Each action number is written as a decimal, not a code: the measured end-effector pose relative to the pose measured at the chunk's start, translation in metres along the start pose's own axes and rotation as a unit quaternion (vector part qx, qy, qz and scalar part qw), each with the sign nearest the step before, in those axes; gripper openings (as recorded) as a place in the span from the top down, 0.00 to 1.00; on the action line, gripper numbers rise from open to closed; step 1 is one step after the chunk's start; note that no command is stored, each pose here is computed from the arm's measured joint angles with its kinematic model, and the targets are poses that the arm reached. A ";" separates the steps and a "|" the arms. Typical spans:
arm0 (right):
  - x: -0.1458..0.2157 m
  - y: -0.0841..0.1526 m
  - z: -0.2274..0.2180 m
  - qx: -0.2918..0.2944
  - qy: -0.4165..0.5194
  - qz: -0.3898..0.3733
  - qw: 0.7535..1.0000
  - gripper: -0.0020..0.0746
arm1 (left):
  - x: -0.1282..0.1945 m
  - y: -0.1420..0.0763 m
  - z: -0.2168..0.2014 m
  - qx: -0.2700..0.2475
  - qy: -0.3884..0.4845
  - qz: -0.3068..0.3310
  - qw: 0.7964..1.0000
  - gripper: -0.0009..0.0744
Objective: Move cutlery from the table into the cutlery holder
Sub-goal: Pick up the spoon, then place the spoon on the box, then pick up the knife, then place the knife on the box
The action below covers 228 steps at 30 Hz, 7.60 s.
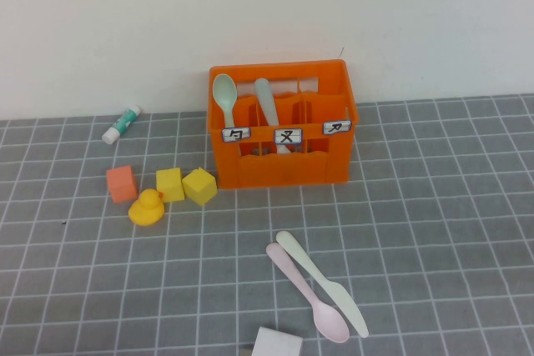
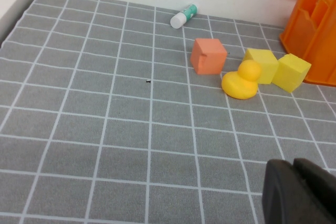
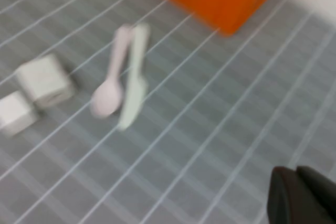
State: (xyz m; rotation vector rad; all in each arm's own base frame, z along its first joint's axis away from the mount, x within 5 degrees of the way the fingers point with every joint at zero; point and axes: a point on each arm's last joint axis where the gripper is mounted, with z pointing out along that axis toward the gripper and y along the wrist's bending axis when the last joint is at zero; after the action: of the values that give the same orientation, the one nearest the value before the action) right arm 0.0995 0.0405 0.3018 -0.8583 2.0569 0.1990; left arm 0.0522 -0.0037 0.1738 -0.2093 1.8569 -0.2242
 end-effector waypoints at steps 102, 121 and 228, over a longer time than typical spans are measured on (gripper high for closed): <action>-0.173 0.071 0.289 -0.077 -0.090 0.078 0.990 0.79 | 0.000 0.000 0.000 0.000 0.000 -0.004 1.000 0.99; -0.189 0.048 0.337 0.030 -0.390 0.152 0.908 0.79 | 0.000 0.000 0.000 0.000 0.000 -0.003 1.000 0.99; -0.080 0.063 0.272 -0.050 -0.022 0.153 0.987 0.78 | 0.000 0.000 0.000 0.000 0.000 -0.004 1.000 0.99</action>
State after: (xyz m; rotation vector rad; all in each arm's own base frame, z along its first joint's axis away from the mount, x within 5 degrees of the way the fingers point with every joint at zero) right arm 0.2713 0.2454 0.1891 -0.5874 2.1441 0.4863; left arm 0.0522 -0.0037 0.1738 -0.2174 1.8563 -0.2303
